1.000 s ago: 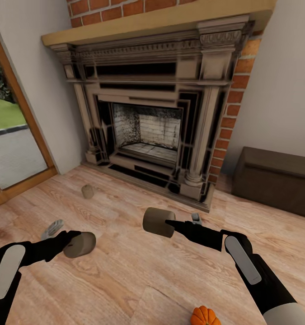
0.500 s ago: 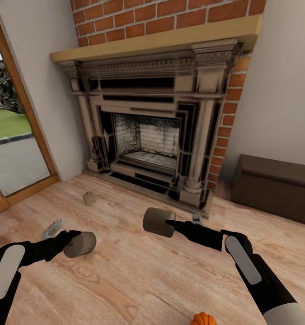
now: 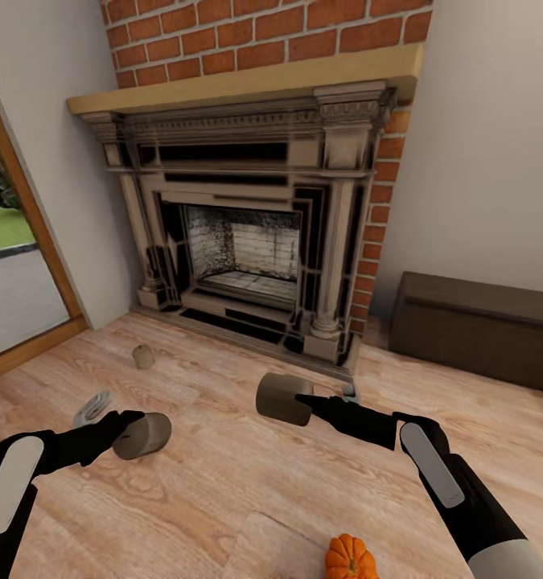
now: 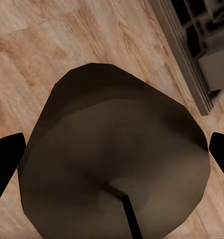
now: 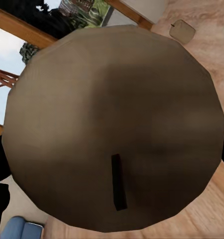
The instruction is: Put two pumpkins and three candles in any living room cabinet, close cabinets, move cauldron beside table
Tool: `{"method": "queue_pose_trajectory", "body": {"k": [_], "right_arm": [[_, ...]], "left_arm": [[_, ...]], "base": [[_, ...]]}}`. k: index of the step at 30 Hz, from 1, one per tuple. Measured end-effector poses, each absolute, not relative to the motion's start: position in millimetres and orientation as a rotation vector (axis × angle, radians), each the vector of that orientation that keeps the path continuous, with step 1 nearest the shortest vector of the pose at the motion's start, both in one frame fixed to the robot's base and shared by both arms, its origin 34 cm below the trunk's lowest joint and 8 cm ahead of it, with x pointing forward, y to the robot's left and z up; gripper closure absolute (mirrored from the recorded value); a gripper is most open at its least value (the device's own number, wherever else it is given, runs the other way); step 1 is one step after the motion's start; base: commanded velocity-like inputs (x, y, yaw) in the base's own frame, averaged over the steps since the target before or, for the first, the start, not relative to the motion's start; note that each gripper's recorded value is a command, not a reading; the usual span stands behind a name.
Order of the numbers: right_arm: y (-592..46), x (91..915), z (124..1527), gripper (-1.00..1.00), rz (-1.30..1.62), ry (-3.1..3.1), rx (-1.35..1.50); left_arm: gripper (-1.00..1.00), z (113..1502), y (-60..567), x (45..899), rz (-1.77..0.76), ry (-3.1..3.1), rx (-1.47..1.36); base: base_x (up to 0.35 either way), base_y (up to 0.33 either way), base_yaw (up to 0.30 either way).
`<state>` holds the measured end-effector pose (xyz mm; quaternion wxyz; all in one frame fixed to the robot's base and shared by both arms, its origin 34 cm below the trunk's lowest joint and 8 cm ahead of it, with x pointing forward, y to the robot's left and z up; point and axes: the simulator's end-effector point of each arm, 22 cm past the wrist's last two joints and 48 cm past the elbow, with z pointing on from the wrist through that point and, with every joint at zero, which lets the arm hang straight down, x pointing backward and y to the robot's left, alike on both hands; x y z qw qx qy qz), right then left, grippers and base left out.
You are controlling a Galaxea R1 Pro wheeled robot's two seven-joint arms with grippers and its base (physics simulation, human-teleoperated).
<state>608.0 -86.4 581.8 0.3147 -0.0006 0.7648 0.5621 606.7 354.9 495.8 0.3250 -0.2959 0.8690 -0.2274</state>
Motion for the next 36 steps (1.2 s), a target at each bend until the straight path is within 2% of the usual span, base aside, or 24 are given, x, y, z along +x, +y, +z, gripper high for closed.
{"method": "queue_pose_trajectory", "body": {"k": [8, 28, 36], "right_arm": [[-86.8, 608.1, 580.5, 1.00, 1.480, 2.019, 0.000], [-87.0, 608.3, 579.5, 1.00, 1.473, 2.022, -0.003], [-87.6, 608.1, 580.7, 1.00, 1.471, 2.020, -0.004]], "left_arm": [[1.00, 487.7, 356.2, 598.7, -0.585, 2.294, -0.783], [1.00, 486.1, 357.2, 597.7, -0.576, 2.299, -0.782], [1.00, 486.7, 358.0, 597.5, -0.572, 2.298, -0.783]], "base": [[-0.078, -0.142, -0.198], [-0.116, -0.271, -0.011], [-0.002, -0.303, -0.194]]}}
